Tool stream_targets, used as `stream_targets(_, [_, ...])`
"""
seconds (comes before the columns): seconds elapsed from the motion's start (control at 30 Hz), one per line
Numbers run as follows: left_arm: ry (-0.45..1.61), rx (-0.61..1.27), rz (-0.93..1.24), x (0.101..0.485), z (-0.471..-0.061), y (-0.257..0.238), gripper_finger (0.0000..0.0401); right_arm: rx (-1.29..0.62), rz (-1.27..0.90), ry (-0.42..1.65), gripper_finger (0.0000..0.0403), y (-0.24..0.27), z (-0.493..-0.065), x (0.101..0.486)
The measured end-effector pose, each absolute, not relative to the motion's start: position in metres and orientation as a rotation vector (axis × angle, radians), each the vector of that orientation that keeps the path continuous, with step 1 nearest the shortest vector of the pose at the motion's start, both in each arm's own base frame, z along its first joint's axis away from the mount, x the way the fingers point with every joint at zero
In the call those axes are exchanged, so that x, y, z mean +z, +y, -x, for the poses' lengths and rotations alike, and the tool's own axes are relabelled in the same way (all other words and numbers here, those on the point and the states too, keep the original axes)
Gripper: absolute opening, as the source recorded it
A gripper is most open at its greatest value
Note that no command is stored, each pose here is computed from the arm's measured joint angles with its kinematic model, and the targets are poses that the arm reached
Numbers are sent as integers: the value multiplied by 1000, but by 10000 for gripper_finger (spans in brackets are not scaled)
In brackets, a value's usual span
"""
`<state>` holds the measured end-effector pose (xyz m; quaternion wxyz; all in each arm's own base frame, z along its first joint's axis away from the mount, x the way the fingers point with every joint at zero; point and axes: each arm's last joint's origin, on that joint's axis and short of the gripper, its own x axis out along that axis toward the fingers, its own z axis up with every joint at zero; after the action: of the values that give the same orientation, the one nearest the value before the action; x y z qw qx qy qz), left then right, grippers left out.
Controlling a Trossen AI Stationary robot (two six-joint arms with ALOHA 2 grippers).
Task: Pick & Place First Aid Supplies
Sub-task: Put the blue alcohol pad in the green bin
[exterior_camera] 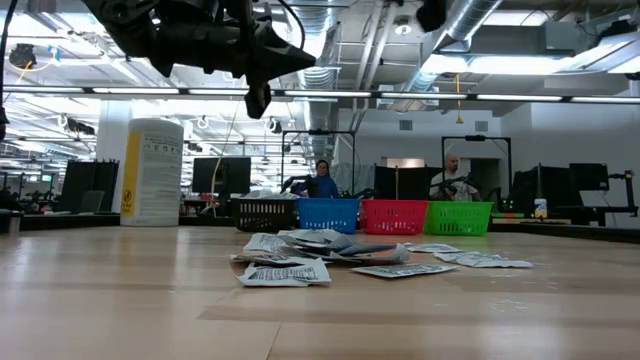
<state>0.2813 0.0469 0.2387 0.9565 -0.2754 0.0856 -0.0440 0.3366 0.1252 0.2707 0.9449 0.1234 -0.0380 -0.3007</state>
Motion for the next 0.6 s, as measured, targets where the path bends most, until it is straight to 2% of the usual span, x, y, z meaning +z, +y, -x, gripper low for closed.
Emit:
stream_targets(0.23, [170,-99,511,239,-281,47,3,-611,-241,-69,87,101,-346,270])
stream_targets(0.6, [136,73,391,238,-281,52,3,-604,-205,-39,87,106,-345,268])
